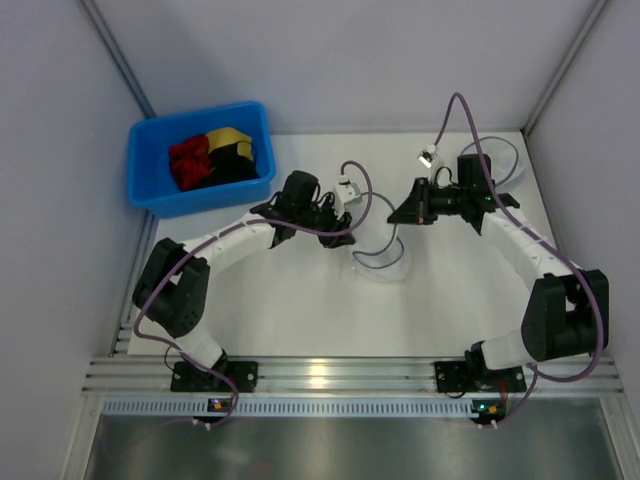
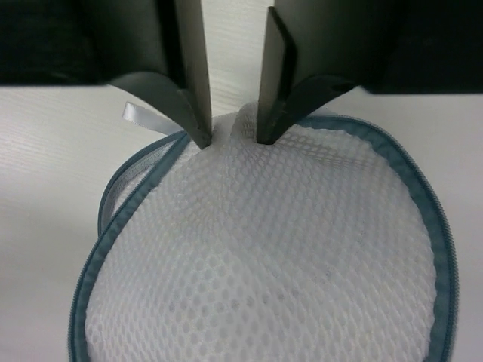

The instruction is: Place the bra in the laundry bag and zip it closed

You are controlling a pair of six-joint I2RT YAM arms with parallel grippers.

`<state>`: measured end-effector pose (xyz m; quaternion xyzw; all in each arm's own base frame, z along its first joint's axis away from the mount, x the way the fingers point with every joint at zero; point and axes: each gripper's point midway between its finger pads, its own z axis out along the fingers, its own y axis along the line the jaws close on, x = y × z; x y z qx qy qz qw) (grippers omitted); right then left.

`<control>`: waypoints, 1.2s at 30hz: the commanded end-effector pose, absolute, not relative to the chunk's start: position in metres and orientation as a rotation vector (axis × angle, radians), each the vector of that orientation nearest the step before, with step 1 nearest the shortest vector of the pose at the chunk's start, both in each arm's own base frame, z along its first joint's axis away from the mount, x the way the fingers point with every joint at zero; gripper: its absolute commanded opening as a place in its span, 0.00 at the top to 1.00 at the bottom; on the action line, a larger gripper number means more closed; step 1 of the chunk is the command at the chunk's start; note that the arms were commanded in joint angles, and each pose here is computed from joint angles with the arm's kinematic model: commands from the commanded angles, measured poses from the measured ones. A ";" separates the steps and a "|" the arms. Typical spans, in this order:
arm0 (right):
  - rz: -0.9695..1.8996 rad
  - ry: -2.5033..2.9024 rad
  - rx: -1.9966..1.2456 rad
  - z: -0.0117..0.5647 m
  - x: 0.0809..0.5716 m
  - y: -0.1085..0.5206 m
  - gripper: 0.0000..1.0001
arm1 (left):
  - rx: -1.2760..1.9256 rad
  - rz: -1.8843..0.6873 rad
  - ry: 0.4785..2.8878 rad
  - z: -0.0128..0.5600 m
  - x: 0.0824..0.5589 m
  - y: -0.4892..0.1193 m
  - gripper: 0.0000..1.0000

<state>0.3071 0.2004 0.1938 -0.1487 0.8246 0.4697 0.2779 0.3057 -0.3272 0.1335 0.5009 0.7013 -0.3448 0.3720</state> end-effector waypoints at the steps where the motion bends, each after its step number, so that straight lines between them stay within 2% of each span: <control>1: 1.261 2.065 -0.511 0.229 0.314 0.214 1.00 | 1.099 -0.885 1.710 0.201 0.327 -0.333 0.60; 2: 1.220 2.051 -0.538 0.230 0.316 0.214 1.00 | 1.038 -0.907 1.716 0.217 0.326 -0.327 0.44; 5: 1.104 2.053 -0.623 0.229 0.313 0.214 1.00 | 0.785 -1.011 1.818 0.243 0.328 -0.305 0.38; 6: 1.074 2.044 -0.666 0.229 0.309 0.220 1.00 | 0.724 -1.013 1.813 0.256 0.326 -0.295 0.26; 7: 1.035 2.059 -0.689 0.225 0.305 0.221 1.00 | 0.651 -1.058 1.833 0.266 0.320 -0.294 0.18; 9: 0.902 2.043 -0.779 0.220 0.304 0.228 1.00 | 0.575 -1.097 1.827 0.284 0.310 -0.289 0.10; 14: 0.706 2.053 -0.877 0.208 0.306 0.239 1.00 | 0.344 -1.222 1.914 0.294 0.308 -0.292 0.05; 19: 0.625 2.019 -0.968 0.209 0.304 0.262 1.00 | 0.160 -1.298 2.063 0.271 0.320 -0.302 0.02; 22: 0.579 1.993 -1.009 0.207 0.303 0.274 1.00 | 0.073 -1.274 2.186 0.244 0.326 -0.302 0.07; 26: 0.547 1.961 -1.078 0.202 0.295 0.288 0.93 | 0.024 -1.224 2.265 0.213 0.328 -0.300 0.23; 28: 0.545 1.956 -1.109 0.199 0.288 0.292 0.87 | 0.015 -1.199 2.290 0.204 0.329 -0.296 0.38; 29: 0.546 1.955 -1.113 0.199 0.286 0.293 0.77 | 0.006 -1.193 2.307 0.198 0.328 -0.293 0.46; 30: 0.543 1.961 -1.118 0.196 0.284 0.292 0.70 | 0.004 -1.185 2.313 0.194 0.329 -0.291 0.57; 31: 0.540 1.967 -1.121 0.195 0.282 0.290 0.66 | 0.005 -1.178 2.319 0.192 0.329 -0.289 0.65; 32: 0.528 1.967 -1.117 0.196 0.281 0.286 0.54 | 0.014 -1.173 2.326 0.188 0.329 -0.289 0.71; 33: 0.520 1.981 -1.114 0.192 0.281 0.281 0.48 | 0.041 -1.156 2.325 0.185 0.331 -0.287 0.82; 35: 0.527 1.988 -1.086 0.194 0.280 0.273 0.36 | 0.076 -1.118 2.321 0.183 0.340 -0.287 0.91; 36: 0.524 2.019 -1.046 0.188 0.286 0.262 0.35 | 0.129 -1.083 2.311 0.181 0.344 -0.285 0.96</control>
